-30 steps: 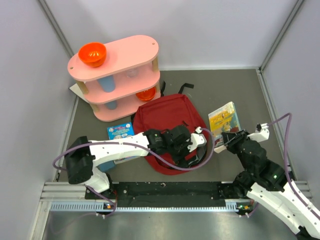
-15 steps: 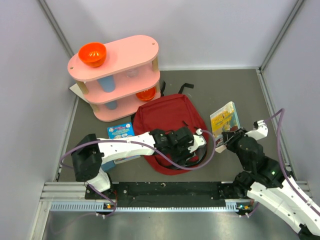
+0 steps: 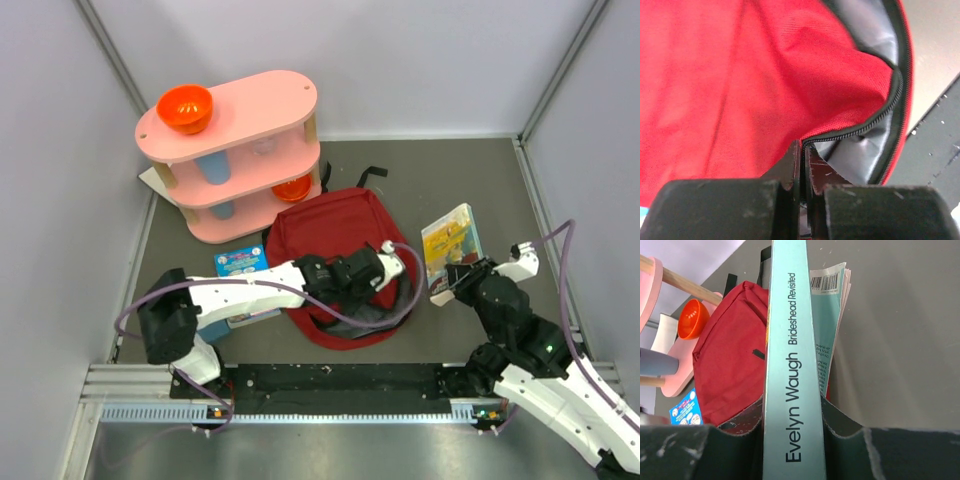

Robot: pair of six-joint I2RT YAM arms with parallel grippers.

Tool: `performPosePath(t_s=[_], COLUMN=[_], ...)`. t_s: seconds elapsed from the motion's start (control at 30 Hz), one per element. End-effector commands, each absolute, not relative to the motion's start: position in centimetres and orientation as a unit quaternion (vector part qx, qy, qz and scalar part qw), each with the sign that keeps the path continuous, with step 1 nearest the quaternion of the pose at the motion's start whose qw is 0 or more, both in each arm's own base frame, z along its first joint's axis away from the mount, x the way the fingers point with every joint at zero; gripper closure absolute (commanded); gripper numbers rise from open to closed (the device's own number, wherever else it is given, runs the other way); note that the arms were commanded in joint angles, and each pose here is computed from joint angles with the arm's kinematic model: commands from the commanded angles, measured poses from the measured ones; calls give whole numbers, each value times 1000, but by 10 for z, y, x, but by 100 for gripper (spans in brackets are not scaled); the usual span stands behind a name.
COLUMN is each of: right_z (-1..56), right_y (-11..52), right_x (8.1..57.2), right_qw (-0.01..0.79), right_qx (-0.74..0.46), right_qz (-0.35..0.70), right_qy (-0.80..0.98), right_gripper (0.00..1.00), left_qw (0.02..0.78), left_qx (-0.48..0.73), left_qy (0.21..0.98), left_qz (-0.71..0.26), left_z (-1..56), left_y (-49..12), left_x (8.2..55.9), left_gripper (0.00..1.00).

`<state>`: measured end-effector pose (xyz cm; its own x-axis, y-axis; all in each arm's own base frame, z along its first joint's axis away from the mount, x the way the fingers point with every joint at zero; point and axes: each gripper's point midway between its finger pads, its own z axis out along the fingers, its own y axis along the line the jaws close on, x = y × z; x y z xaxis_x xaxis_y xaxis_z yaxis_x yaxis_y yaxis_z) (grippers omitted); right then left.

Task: Pack the student bag
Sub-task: Place the book in the student bag.

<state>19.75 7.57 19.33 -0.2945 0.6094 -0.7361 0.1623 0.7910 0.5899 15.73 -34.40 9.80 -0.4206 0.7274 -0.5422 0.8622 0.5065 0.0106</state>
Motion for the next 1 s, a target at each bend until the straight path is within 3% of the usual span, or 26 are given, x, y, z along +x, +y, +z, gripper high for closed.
performPosePath(t_s=[0.0,0.23,0.47,0.97], right_z=[240,236,215,248], right_y=[71,80,114,126], right_x=[201,190,169,125], right_qw=[578,551,454,435], right_qx=[280,288,314,215], right_qz=[256,305,424,513], right_qy=[723,722,718,708], right_gripper=[100,100,100,100], left_qw=[371,503,559,530], left_qx=[352,260,227,237], left_qy=[850,806,760,761], left_qz=[-127,-172,-242,-290], left_z=[168,287,357,340], left_y=[-326,-303,-307,-330], left_x=[220,274,267,260], left_gripper=[100,100,100,100])
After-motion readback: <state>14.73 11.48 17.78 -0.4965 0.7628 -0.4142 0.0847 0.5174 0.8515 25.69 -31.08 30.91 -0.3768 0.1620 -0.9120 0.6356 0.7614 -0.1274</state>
